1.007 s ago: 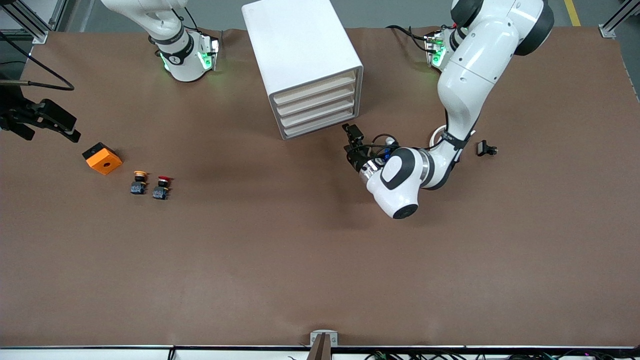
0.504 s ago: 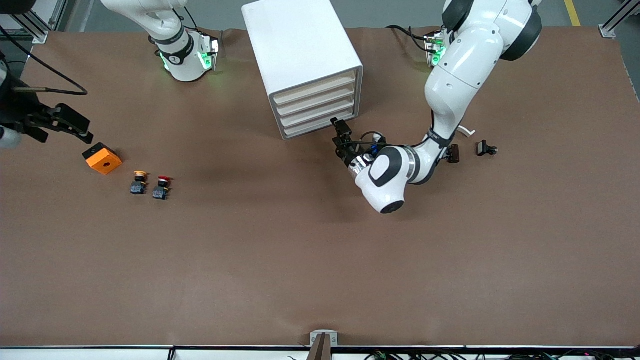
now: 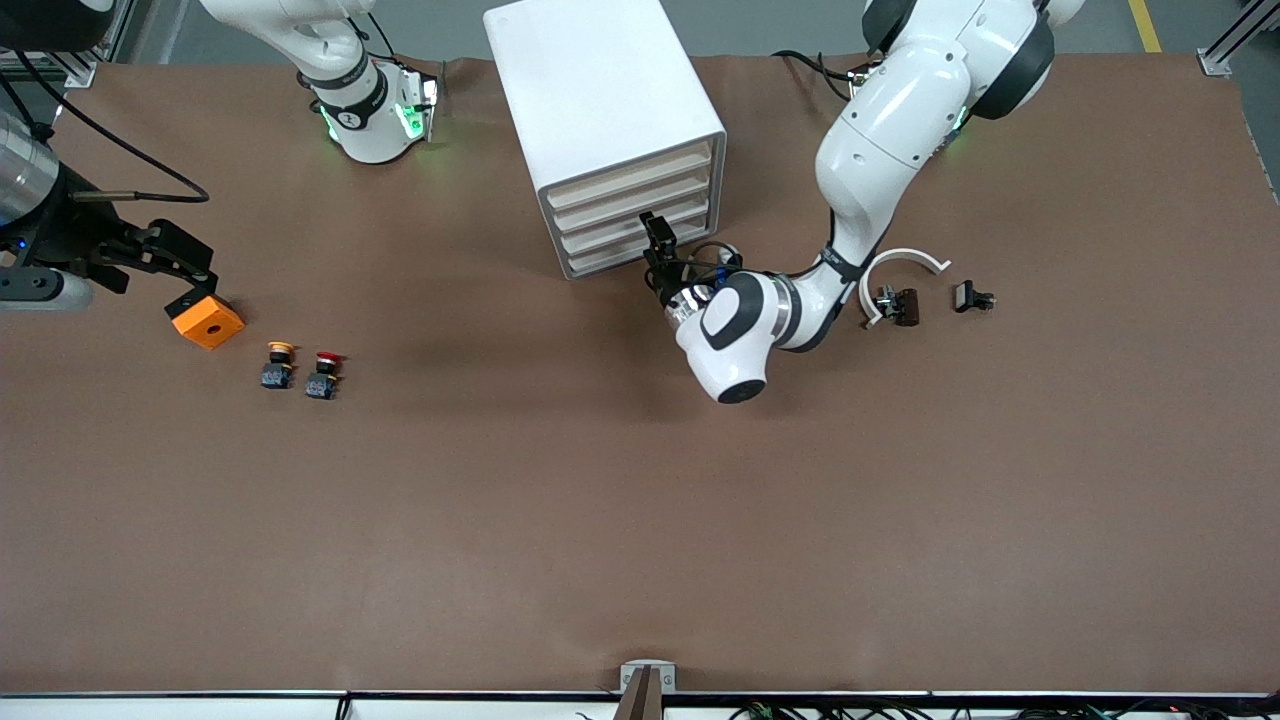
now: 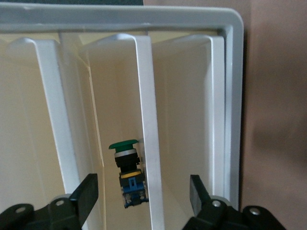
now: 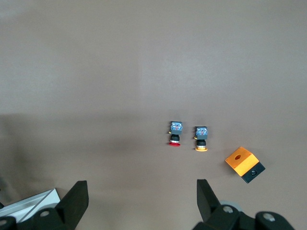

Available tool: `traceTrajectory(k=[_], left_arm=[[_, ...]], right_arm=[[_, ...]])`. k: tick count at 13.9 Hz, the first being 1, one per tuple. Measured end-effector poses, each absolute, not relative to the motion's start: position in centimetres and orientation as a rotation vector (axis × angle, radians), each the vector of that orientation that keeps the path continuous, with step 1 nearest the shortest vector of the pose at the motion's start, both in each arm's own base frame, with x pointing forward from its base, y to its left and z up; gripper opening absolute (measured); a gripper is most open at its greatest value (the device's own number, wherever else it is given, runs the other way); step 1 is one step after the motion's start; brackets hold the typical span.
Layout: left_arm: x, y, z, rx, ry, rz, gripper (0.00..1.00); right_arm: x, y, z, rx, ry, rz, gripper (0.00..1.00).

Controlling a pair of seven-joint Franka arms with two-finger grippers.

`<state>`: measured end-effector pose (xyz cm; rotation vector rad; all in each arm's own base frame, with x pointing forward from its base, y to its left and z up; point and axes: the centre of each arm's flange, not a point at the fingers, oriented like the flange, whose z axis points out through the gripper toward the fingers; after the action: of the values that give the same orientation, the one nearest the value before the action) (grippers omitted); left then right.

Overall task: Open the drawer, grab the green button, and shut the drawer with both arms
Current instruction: 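Pull the drawer open with the left gripper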

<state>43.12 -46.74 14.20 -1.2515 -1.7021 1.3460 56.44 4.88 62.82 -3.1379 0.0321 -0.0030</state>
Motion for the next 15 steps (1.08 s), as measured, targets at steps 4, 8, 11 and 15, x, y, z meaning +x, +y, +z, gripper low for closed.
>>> traceTrajectory(k=[4, 8, 11, 15], left_arm=[[42.0, -47.9, 13.3, -1.315, -1.696, 1.351, 0.71], [41.3, -48.6, 12.4, -1.340, -1.697, 1.351, 0.29], [41.4, -48.5, 12.7, -1.318, -1.689, 1.360, 0.15], [43.3, -47.2, 12.8, -1.307, -1.728, 1.361, 0.15]], right_arm=[[56.5, 5.8, 62.6, -3.138, 0.007, 0.003, 1.00], [56.6, 6.0, 62.2, -3.139, 0.003, 0.012, 1.00], [56.7, 6.1, 62.1, -3.139, -0.001, 0.013, 1.00], [56.6, 7.5, 62.1, -3.140, 0.043, 0.016, 1.00]])
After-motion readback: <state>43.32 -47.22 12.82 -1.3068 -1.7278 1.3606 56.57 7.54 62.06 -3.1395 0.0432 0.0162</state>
